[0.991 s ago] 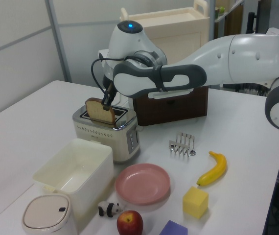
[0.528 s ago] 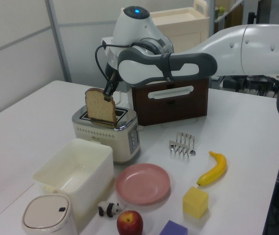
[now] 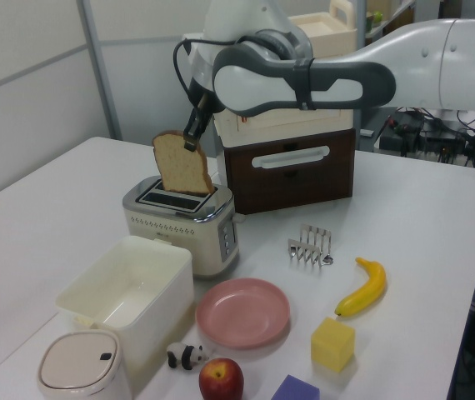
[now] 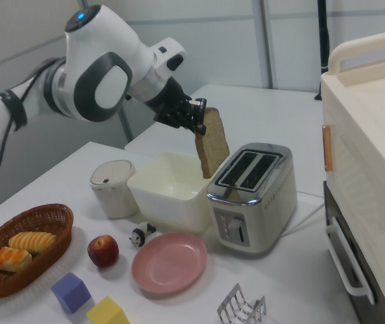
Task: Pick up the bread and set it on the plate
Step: 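Lift the toast slice up out of the toaster slot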
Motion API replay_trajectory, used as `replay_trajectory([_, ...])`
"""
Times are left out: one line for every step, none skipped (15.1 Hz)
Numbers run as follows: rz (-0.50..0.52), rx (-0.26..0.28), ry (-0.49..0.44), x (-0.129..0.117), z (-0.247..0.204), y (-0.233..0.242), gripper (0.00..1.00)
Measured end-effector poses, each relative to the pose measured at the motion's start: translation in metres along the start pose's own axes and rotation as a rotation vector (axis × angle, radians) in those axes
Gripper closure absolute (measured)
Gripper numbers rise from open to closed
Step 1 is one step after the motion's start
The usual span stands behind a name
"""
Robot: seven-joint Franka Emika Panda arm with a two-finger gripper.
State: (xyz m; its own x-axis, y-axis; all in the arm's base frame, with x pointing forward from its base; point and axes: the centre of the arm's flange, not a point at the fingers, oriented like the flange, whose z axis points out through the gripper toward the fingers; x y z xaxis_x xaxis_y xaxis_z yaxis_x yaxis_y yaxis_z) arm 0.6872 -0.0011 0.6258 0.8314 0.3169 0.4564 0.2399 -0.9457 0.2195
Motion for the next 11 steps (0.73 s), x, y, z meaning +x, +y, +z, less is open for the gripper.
replay_trajectory([0.002, 0.006, -0.012, -0.002, -0.007, 0.001, 0.90])
replay_trajectory([0.003, 0.012, -0.027, -0.004, -0.011, 0.001, 0.90])
replay_trajectory([0.000, 0.022, -0.054, -0.008, -0.012, 0.000, 0.90])
replay_trajectory([-0.008, 0.030, -0.079, -0.011, -0.011, 0.000, 0.90])
replay_trajectory([-0.015, 0.040, -0.106, -0.014, -0.011, -0.001, 0.90])
replay_trajectory([-0.020, 0.050, -0.131, -0.017, -0.012, -0.002, 0.90])
replay_trajectory([-0.029, 0.061, -0.158, -0.021, -0.015, -0.002, 0.90])
replay_trajectory([-0.037, 0.072, -0.181, -0.025, -0.019, -0.002, 0.90])
replay_trajectory([-0.051, 0.082, -0.197, -0.029, -0.030, -0.001, 0.90])
replay_trajectory([-0.055, 0.086, -0.199, -0.031, -0.039, 0.000, 0.90])
replay_trajectory([-0.060, 0.088, -0.194, -0.033, -0.048, 0.001, 0.90])
